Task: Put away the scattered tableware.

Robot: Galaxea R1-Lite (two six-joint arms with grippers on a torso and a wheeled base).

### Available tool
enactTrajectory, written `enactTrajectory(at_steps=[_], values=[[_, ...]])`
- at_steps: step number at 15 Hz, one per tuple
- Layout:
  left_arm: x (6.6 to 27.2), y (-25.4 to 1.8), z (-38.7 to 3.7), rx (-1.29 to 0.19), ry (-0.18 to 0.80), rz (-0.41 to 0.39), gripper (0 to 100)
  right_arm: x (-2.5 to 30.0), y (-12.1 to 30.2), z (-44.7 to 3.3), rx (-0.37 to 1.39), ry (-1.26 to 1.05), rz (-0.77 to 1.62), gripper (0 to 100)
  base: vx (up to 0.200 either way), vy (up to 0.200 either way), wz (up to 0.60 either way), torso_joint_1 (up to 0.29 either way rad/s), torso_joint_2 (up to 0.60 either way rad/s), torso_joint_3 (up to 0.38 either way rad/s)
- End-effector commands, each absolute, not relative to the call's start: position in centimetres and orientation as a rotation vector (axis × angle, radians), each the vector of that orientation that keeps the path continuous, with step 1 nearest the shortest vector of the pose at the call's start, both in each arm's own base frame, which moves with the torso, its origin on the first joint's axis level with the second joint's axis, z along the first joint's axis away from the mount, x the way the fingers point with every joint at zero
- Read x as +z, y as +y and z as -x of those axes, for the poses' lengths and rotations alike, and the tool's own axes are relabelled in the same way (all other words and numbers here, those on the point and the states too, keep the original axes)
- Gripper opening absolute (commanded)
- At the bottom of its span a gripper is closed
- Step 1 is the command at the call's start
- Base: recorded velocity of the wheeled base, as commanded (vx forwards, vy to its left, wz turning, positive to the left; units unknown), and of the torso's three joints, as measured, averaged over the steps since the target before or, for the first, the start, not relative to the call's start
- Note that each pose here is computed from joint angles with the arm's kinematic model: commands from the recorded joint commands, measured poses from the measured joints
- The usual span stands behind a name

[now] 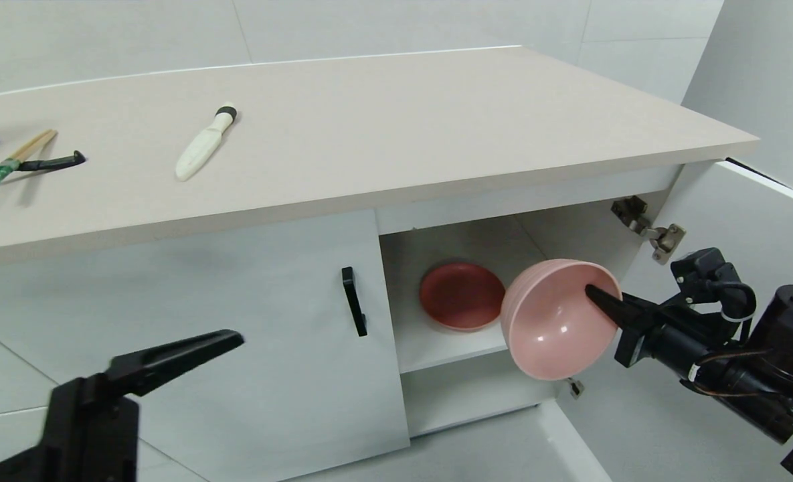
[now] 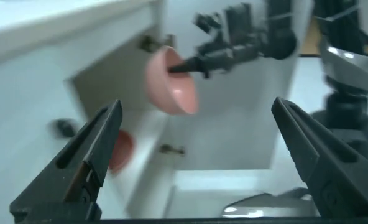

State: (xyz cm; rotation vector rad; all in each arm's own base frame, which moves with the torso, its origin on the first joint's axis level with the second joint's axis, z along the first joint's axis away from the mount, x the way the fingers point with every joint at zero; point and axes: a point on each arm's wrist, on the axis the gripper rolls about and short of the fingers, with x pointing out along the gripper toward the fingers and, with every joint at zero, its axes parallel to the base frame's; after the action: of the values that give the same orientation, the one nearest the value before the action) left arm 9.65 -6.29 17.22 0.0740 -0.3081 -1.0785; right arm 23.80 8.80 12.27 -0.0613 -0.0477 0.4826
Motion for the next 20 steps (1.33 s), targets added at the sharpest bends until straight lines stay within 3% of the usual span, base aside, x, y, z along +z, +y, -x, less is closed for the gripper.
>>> enactTrajectory(at_steps=[1,2,3,5,6,7,9,10,11,14,15,17,20], values=[[17.4,-1.8,-2.8,-0.783,-0.433,-0.129,100,11.6,8.9,-24.1,0.484,-0.021,0.064,0,0.0,0.0,0.0,0.0,0.0,0.0],[16.7,-1.5,-1.5,-0.735,-0.419,-0.119,100,11.4,9.0,-24.1,0.485,-0.014,0.065,0,0.0,0.0,0.0,0.0,0.0,0.0],[14.4,-1.3,1.2,-0.62,-0.386,-0.102,100,10.9,9.1,-24.4,0.485,0.004,0.067,0,0.0,0.0,0.0,0.0,0.0,0.0],[12.8,-1.5,2.6,-0.442,-0.392,-0.085,100,10.2,9.2,-24.8,0.486,0.032,0.07,0,0.0,0.0,0.0,0.0,0.0,0.0],[13.0,-1.3,2.6,-0.34,-0.424,-0.068,100,10.0,9.2,-24.7,0.486,0.041,0.07,0,0.0,0.0,0.0,0.0,0.0,0.0],[12.7,-1.2,2.4,-0.282,-0.394,-0.071,100,10.2,9.1,-24.6,0.485,0.035,0.07,0,0.0,0.0,0.0,0.0,0.0,0.0],[11.3,-0.9,1.9,-0.162,-0.264,-0.148,100,10.3,9.0,-24.3,0.483,0.033,0.07,0,0.0,0.0,0.0,0.0,0.0,0.0],[9.4,-0.3,1.5,0.063,-0.061,-0.23,100,10.0,9.0,-24.2,0.485,0.047,0.071,0,0.0,0.0,0.0,0.0,0.0,0.0],[8.5,-0.1,1.5,0.129,0.038,-0.25,100,9.7,9.0,-24.3,0.485,0.06,0.072,0,0.0,0.0,0.0,0.0,0.0,0.0],[8.2,-0.1,1.5,0.131,0.055,-0.157,100,8.2,9.3,-25.4,0.485,0.106,0.075,0,0.0,0.0,0.0,0.0,0.0,0.0],[8.2,-0.2,1.5,0.099,0.051,-0.1,100,7.8,9.5,-25.9,0.485,0.114,0.076,0,0.0,0.0,0.0,0.0,0.0,0.0],[8.2,-0.5,1.5,-0.009,0.044,-0.062,100,7.4,9.9,-27.0,0.485,0.108,0.075,0,0.0,0.0,0.0,0.0,0.0,0.0],[8.2,-0.2,1.6,-0.028,0.032,-0.093,100,6.4,9.9,-27.7,0.476,0.136,0.071,0,0.0,0.0,0.0,0.0,0.0,0.0]])
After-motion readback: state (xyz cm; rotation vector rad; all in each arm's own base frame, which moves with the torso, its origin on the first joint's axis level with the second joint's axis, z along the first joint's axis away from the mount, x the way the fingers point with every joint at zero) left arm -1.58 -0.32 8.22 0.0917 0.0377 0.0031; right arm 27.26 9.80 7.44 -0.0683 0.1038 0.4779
